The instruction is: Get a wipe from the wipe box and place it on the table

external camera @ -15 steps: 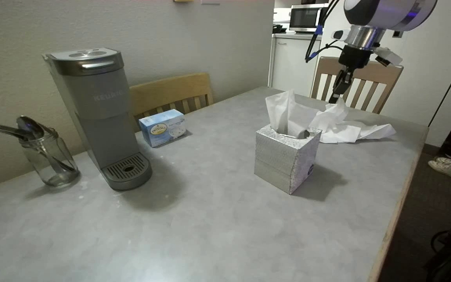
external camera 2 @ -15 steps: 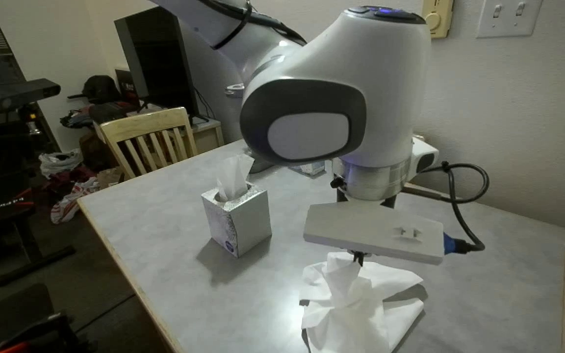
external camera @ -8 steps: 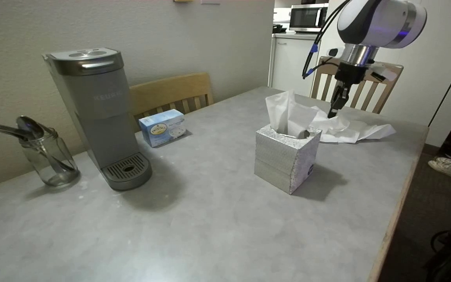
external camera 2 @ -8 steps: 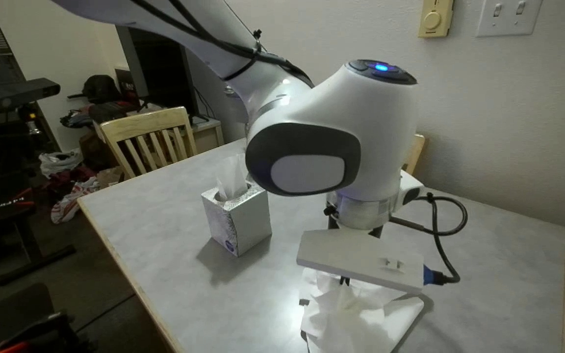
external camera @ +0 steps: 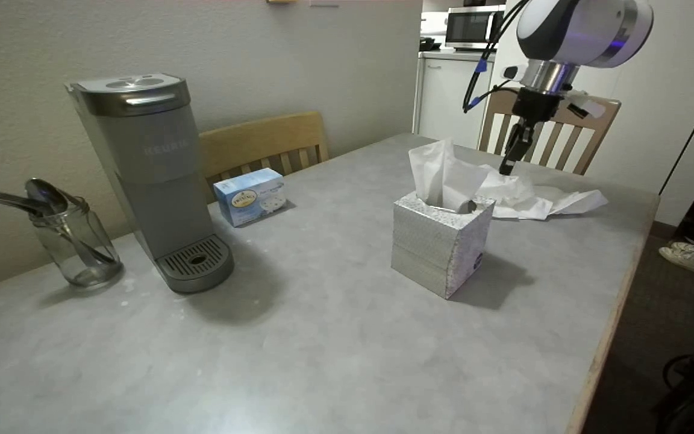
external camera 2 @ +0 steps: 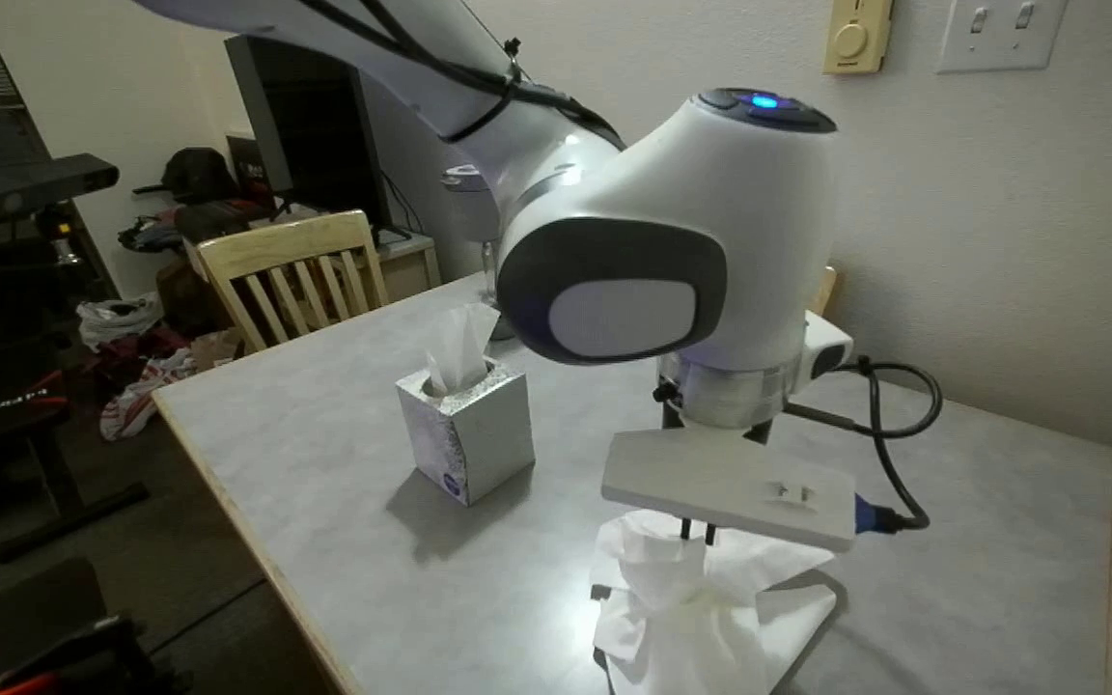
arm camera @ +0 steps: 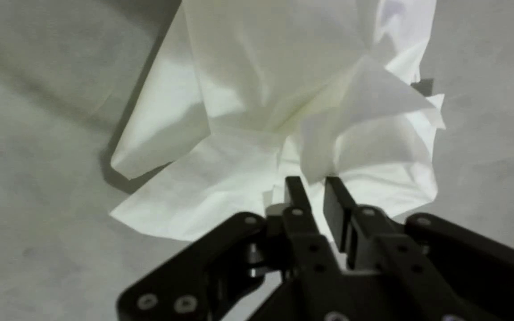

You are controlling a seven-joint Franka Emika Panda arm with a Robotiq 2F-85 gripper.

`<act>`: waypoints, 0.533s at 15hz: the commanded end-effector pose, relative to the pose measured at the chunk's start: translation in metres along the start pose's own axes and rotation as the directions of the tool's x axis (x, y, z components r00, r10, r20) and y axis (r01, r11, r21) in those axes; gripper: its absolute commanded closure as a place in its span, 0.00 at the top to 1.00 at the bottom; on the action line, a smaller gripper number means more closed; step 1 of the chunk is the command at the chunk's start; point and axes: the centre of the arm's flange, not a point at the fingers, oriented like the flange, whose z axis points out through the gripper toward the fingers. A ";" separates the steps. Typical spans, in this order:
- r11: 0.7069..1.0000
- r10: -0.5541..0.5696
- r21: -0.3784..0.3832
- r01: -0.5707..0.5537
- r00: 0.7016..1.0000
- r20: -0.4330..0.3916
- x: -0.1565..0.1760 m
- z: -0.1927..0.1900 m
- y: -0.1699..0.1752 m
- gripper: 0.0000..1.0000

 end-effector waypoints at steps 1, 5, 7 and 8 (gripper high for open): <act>0.999 0.013 -0.045 -0.014 1.000 -0.026 0.011 -0.049 -0.006 0.50; 0.993 0.069 -0.088 -0.073 0.996 -0.049 0.033 -0.104 -0.020 0.78; 0.989 0.103 -0.102 -0.109 0.993 -0.060 0.047 -0.129 -0.032 0.92; 0.987 0.117 -0.103 -0.123 0.991 -0.057 0.054 -0.140 -0.038 0.98</act>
